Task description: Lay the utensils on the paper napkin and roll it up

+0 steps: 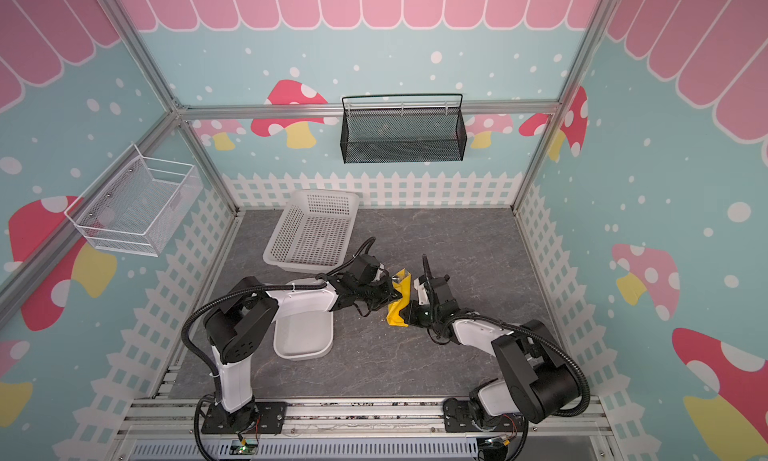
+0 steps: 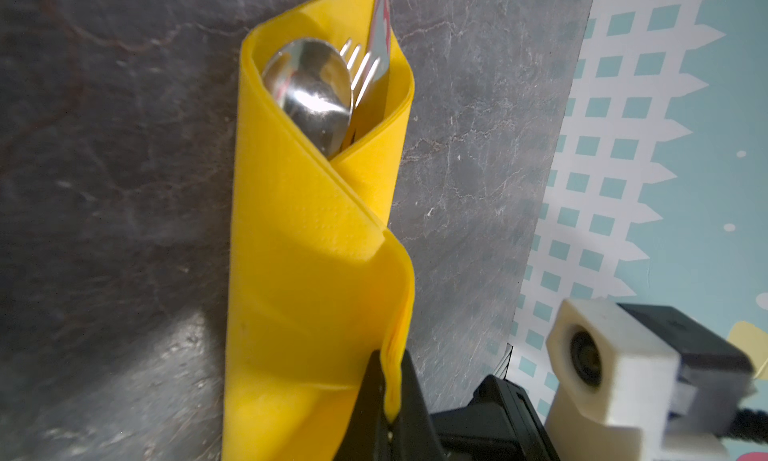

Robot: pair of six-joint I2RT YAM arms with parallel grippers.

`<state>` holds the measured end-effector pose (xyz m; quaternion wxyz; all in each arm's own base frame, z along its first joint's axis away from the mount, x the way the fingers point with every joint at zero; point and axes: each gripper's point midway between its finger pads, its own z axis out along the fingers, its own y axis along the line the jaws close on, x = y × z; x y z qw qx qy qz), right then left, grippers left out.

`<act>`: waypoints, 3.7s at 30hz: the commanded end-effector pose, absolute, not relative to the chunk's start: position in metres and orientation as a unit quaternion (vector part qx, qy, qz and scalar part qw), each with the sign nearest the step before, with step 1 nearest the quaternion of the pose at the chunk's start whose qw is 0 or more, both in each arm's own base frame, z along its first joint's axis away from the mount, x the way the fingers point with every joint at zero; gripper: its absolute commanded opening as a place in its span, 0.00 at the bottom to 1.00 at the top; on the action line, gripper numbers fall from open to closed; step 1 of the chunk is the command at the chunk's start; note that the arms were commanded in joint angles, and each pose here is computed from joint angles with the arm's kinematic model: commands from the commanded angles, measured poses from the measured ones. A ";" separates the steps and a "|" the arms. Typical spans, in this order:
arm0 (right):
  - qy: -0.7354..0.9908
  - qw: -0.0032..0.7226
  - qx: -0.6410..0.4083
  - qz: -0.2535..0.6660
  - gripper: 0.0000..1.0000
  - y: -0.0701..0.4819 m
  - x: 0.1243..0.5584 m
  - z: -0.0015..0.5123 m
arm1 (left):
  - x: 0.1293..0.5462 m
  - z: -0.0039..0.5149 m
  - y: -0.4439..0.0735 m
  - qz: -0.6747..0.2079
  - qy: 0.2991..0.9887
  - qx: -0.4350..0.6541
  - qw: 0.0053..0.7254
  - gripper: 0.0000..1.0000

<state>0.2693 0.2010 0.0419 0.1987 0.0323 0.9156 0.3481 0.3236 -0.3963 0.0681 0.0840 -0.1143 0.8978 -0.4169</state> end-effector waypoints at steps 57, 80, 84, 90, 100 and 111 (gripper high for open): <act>0.901 0.217 0.091 0.364 0.17 0.167 0.254 0.046 | 0.334 0.065 -0.451 -0.446 0.881 -0.137 0.078 0.03; 0.920 0.274 0.021 0.279 0.67 0.155 0.291 0.052 | 0.334 0.066 -0.454 -0.447 0.882 -0.132 0.077 0.04; 0.921 0.276 -0.006 0.276 0.68 0.159 0.295 0.049 | 0.335 0.066 -0.456 -0.448 0.881 -0.132 0.075 0.04; 0.914 0.279 -0.029 0.293 0.68 0.168 0.299 0.047 | 0.335 0.066 -0.457 -0.447 0.881 -0.133 0.074 0.04; 0.919 0.261 -0.032 0.293 0.62 0.167 0.289 0.026 | 0.335 0.067 -0.458 -0.448 0.881 -0.131 0.074 0.04; 0.907 0.265 -0.013 0.327 0.44 0.171 0.282 0.029 | 0.335 0.068 -0.458 -0.445 0.883 -0.127 0.075 0.06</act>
